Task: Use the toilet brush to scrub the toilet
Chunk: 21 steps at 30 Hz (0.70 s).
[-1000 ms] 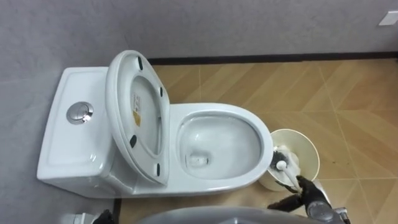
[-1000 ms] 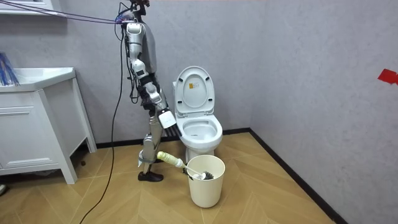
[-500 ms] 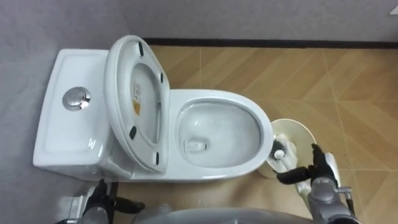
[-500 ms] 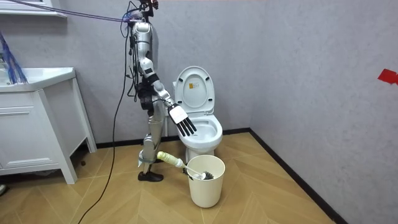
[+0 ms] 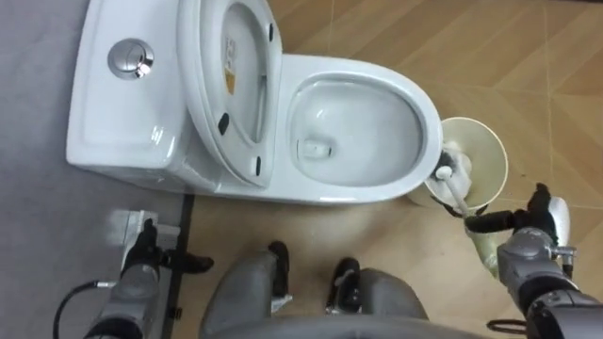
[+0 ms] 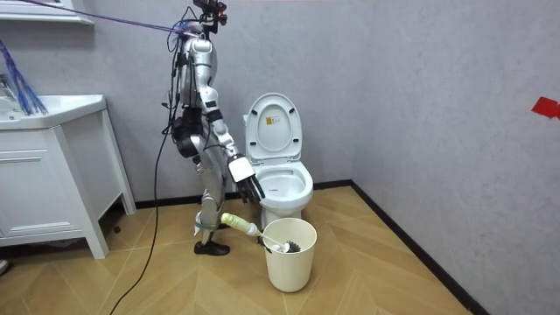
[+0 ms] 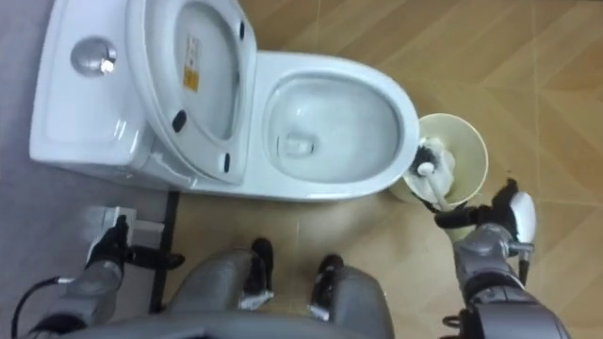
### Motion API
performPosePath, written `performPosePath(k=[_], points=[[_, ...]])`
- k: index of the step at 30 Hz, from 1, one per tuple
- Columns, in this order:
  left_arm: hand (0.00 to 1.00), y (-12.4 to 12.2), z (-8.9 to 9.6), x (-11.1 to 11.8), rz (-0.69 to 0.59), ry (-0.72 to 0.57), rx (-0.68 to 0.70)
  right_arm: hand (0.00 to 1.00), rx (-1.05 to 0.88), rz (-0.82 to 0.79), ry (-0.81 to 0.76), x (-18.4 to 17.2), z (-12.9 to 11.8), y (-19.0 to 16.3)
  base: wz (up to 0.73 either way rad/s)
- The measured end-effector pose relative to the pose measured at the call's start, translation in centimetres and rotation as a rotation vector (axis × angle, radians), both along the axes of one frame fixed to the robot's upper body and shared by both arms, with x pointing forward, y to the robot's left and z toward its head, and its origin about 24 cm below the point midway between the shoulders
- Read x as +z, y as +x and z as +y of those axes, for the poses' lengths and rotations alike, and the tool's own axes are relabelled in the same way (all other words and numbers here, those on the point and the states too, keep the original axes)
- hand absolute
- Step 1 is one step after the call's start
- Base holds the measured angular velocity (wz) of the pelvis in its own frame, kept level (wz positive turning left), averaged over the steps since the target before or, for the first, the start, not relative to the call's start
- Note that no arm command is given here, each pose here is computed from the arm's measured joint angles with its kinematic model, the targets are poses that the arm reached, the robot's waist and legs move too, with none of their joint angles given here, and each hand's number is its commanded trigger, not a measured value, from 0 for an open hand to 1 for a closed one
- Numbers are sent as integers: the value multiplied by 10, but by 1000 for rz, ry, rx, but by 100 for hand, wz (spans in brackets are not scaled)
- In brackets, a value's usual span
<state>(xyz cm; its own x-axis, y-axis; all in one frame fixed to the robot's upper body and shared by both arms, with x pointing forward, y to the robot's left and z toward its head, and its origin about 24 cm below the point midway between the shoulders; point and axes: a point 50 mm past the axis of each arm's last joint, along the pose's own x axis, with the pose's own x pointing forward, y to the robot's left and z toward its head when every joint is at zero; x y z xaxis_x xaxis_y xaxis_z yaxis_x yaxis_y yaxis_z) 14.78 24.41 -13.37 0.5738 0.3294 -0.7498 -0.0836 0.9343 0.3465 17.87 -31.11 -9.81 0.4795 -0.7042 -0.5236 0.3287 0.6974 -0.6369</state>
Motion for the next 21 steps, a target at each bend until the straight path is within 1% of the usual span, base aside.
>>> performPosePath(k=[1,5,9,11,16,21], points=[[0,8,-2,3,-21,-8,-12,0,-11,-7,-14,3,-5,2,10],[0,21,-11,9,-71,-8,-59,0,-47,-17,-35,11,-14,8,5],[0,31,-14,15,-113,-13,-70,0,-89,-45,-19,17,-17,15,3],[0,38,-16,20,-144,3,-89,0,-102,-58,-25,23,-24,21,5],[0,58,-18,34,-217,13,-114,0,-75,-93,-45,39,-34,36,1],[0,79,-24,48,-287,3,-134,0,-55,-95,-41,43,-34,42,3]])
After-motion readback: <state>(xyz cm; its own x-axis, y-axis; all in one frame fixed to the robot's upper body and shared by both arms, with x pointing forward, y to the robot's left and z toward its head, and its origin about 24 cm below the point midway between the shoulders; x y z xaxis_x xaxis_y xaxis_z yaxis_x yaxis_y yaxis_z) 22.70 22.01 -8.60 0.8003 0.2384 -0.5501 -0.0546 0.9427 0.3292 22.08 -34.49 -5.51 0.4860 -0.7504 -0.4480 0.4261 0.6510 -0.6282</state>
